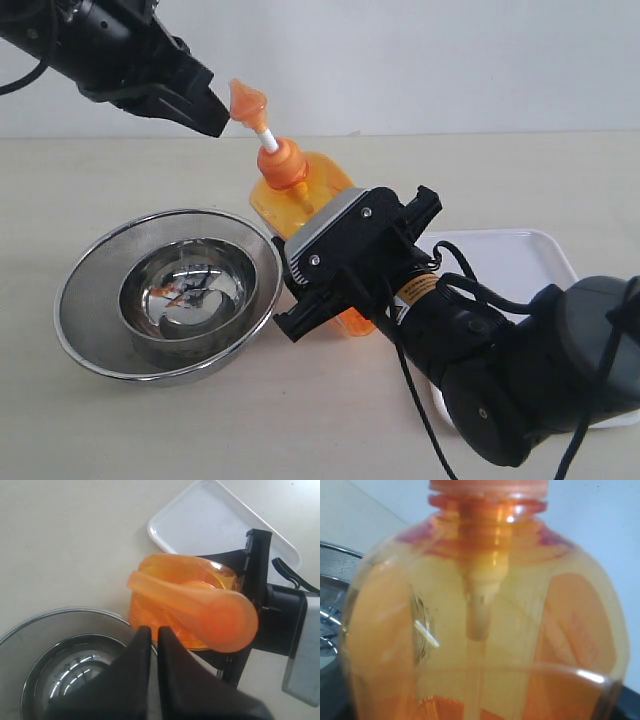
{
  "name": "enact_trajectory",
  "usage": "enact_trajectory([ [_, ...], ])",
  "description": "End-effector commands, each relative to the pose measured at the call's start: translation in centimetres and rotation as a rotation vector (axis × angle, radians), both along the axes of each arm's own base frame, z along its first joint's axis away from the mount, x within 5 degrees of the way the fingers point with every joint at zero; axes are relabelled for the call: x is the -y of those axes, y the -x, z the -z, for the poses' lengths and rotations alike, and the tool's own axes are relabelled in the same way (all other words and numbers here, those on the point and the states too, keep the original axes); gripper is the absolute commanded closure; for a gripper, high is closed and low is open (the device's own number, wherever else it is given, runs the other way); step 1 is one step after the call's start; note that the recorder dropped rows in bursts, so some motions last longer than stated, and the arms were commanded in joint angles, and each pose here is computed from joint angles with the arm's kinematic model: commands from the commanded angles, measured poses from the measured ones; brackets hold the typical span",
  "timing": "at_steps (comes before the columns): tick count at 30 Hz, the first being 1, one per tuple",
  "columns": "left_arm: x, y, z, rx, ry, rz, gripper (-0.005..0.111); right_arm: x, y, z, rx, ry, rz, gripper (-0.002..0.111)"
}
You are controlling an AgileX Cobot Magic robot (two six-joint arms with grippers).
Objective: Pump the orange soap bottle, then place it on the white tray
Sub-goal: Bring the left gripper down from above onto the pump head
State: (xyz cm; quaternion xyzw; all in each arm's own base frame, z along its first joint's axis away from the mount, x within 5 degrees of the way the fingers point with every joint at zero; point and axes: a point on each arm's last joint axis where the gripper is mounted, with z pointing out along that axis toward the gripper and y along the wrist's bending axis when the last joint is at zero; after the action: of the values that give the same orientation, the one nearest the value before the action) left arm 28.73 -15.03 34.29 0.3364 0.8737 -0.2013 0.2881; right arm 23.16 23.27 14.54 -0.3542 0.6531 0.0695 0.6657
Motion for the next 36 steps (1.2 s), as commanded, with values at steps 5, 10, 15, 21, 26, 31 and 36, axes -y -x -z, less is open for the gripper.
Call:
enact_trajectory([
  [5,-0.6,2.2,-1.4,0.010,0.025,0.012,0.102,-0.1,0.0,-0.4,0.017,-0.010,-0.007,0.109],
  [10,-1.2,3.0,-1.6,0.055,0.018,-0.005,0.102,-0.1,0.0,-0.4,0.017,-0.010,-0.007,0.109],
  [15,-1.2,1.6,-1.7,0.204,0.020,-0.039,0.102,-0.1,0.0,-0.4,0.017,-0.010,-0.007,0.109],
  [21,-0.1,1.1,-3.2,0.337,0.146,0.032,0.102,-0.1,0.0,-0.4,0.013,-0.009,-0.009,0.109],
  [26,1.4,-1.5,-0.7,0.346,0.190,0.067,0.102,-0.1,0.0,-0.4,0.009,-0.010,-0.009,0.109],
  [31,1.6,-2.5,0.7,0.343,0.143,0.080,0.102,-0.1,0.0,-0.4,0.008,-0.008,-0.009,0.109],
  [36,1.2,-1.9,1.1,0.277,0.088,0.082,0.102,-0.1,0.0,-0.4,0.010,-0.008,-0.009,0.109],
])
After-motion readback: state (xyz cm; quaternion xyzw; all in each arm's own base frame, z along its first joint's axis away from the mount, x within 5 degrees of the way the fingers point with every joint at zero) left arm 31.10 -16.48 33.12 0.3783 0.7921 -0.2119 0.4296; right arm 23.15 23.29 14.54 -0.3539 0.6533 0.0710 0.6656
